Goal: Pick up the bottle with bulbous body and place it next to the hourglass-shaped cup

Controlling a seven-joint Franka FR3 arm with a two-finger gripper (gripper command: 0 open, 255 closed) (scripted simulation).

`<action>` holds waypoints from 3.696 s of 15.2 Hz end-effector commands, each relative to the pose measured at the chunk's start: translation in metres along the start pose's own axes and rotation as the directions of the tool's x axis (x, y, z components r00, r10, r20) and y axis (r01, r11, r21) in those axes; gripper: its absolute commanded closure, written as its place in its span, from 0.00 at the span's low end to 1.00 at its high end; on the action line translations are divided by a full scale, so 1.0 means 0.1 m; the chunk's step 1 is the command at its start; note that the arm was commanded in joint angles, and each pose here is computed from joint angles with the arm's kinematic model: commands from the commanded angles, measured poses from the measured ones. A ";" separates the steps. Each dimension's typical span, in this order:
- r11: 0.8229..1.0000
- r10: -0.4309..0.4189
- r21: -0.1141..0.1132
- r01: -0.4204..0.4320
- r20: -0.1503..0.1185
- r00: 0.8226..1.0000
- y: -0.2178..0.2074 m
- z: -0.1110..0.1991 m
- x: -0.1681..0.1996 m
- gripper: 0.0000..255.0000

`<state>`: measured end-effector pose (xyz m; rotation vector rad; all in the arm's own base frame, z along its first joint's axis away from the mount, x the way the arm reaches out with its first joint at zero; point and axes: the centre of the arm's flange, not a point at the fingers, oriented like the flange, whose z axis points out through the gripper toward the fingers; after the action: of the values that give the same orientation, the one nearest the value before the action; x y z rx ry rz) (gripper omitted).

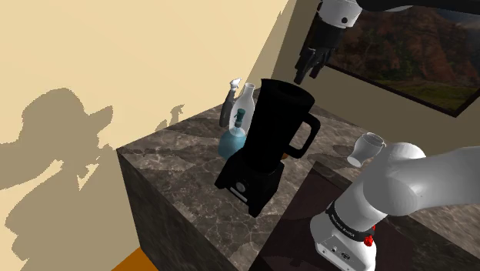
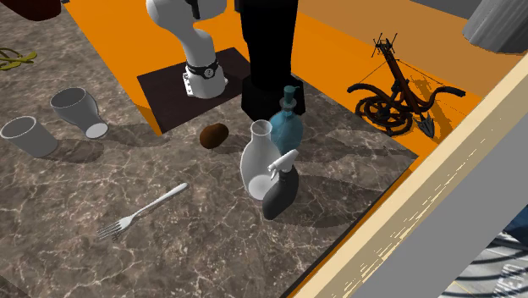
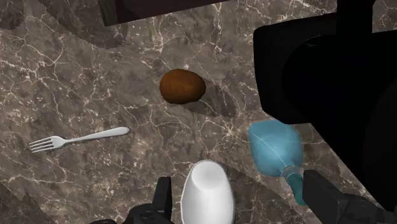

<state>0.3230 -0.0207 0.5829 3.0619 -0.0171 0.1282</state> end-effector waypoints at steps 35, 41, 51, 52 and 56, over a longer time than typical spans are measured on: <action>0.979 0.192 0.062 -0.193 0.026 0.981 0.20 1.81 1.96 0.00; 0.979 0.192 0.062 -0.193 0.026 0.981 0.20 1.81 1.96 1.00; 0.979 0.192 0.062 -0.193 0.026 0.981 0.22 1.49 1.98 1.00; 0.979 0.192 0.062 -0.193 0.026 0.981 0.23 1.44 1.99 1.00; 0.979 0.192 0.062 -0.193 0.026 0.981 0.24 1.23 2.01 1.00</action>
<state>0.5331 -0.0561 0.4732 3.1189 -0.3177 0.1111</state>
